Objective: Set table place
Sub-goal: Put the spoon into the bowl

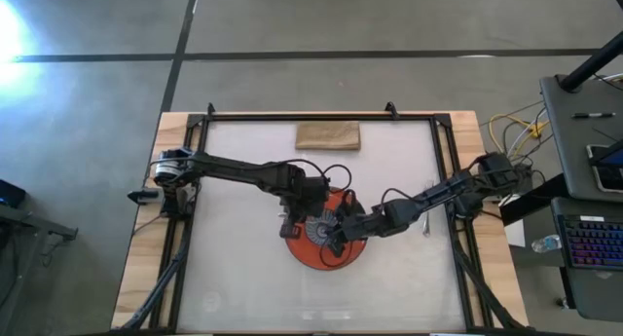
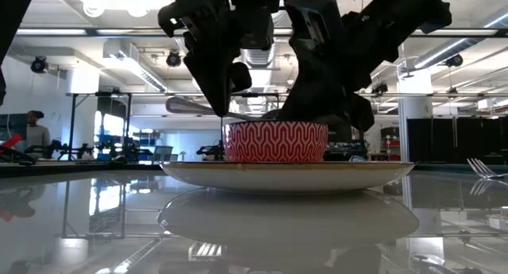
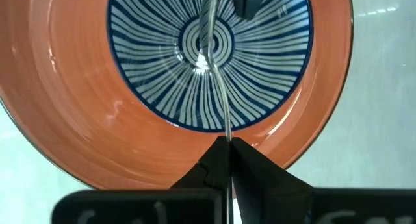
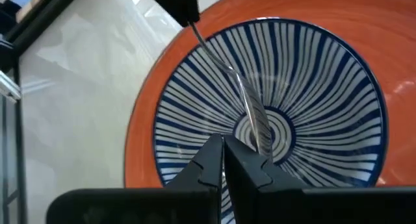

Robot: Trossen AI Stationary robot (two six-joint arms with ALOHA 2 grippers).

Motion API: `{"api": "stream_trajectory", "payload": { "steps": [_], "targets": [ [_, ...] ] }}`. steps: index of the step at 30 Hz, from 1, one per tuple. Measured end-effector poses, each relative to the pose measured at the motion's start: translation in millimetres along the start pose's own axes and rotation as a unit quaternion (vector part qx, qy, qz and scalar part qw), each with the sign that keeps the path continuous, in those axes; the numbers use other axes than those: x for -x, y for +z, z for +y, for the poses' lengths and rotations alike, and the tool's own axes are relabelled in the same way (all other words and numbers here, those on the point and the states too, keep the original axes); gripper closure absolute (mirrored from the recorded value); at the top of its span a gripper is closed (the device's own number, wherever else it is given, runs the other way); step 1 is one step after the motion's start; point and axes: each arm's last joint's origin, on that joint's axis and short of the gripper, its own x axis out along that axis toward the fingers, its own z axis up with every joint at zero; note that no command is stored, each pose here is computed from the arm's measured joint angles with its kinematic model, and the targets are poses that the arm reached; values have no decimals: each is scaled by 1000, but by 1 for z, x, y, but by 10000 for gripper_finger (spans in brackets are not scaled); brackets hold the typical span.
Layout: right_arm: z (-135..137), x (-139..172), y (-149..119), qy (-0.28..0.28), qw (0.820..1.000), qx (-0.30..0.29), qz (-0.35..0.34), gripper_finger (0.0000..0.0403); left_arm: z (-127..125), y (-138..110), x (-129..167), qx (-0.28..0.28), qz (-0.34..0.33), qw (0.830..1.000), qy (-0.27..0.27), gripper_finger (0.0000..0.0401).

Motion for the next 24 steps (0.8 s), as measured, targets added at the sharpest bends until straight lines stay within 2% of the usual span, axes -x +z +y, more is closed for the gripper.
{"api": "stream_trajectory", "payload": {
  "steps": [6,13,24],
  "targets": [
    [0,-1,0,4,1000,-1,2,394,-2,0,0,1,-3,1000,-17,399],
    [9,1,7,51,998,-14,-21,394,-2,-2,-2,2,5,1000,-24,400],
    [0,1,1,2,1000,-20,4,394,-2,-2,-1,13,6,999,-28,401]
  ]
}}
